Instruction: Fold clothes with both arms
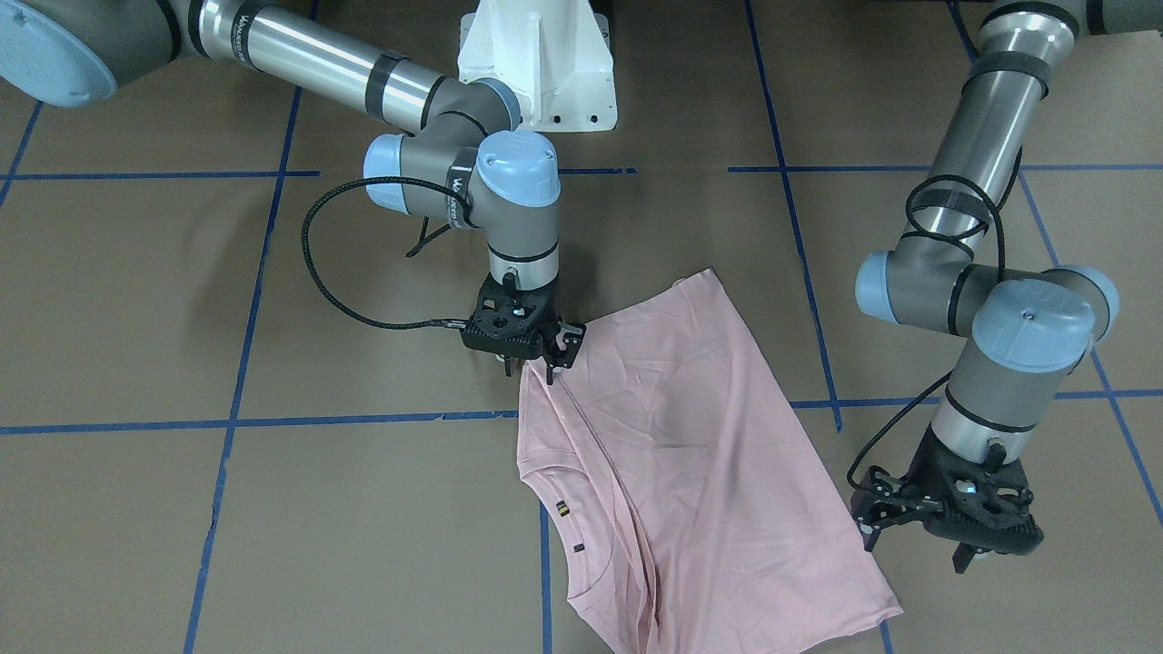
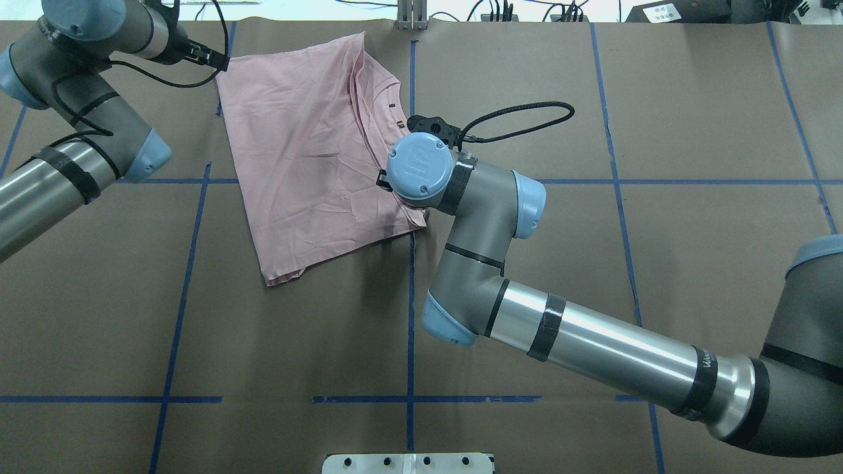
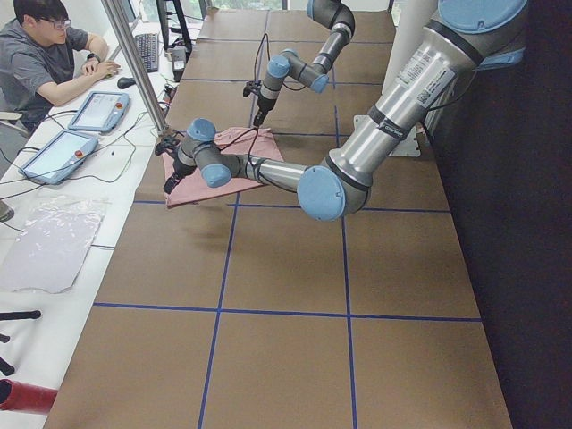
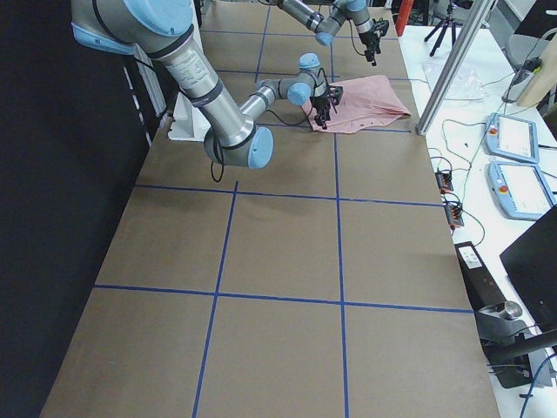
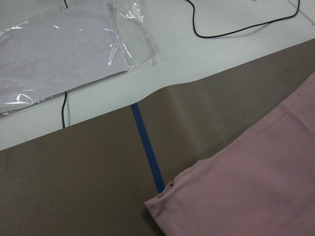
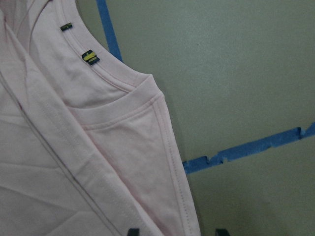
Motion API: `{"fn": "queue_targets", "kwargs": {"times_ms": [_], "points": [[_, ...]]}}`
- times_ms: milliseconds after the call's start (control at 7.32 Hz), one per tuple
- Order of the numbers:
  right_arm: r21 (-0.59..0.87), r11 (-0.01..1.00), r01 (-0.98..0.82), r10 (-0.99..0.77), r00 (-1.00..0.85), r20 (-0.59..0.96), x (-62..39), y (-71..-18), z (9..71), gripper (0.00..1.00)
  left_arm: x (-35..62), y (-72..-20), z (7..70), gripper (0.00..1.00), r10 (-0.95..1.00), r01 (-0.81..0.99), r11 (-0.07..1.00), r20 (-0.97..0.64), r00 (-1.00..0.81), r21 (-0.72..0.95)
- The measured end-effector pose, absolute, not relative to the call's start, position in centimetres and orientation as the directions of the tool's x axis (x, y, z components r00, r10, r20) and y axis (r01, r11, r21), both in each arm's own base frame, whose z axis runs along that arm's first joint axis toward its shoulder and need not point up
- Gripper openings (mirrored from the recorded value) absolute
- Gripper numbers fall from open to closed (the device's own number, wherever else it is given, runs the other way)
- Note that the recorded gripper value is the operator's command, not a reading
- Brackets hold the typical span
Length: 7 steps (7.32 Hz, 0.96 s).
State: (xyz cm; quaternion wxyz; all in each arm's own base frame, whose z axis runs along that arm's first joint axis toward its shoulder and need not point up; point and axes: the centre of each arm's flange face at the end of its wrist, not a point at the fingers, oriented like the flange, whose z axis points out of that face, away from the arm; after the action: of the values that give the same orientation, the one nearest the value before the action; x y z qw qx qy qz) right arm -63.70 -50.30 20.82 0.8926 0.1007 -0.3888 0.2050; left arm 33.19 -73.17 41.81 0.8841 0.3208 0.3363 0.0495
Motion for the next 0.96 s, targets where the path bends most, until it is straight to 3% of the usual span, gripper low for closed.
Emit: {"fn": "queue_targets", "kwargs": {"times_ms": [137,410,547,956], "points": [[0.025,0.897,-0.442,0.284,0.618,0.733,-64.24,-49.74,20.96,0.54,33.23,-73.12,41.75,1.0,0.304,0.128,0.789,-0.563,0.768,0.601],[0.026,0.897,-0.44,0.284,0.622,0.73,-64.81,-49.08,21.28,0.39,33.04,-72.68,41.81,1.0,0.307,0.128,0.787,-0.563,0.767,0.603],[0.023,0.895,-0.446,0.291,0.622,0.728,-64.99,-48.93,21.48,0.0,32.9,-72.41,41.97,1.0,0.308,0.128,0.787,-0.564,0.767,0.604],[0.014,0.889,-0.459,0.306,0.615,0.727,-65.09,-48.99,21.37,0.0,32.72,-72.13,42.32,1.0,0.307,0.128,0.788,-0.563,0.767,0.603]]}}
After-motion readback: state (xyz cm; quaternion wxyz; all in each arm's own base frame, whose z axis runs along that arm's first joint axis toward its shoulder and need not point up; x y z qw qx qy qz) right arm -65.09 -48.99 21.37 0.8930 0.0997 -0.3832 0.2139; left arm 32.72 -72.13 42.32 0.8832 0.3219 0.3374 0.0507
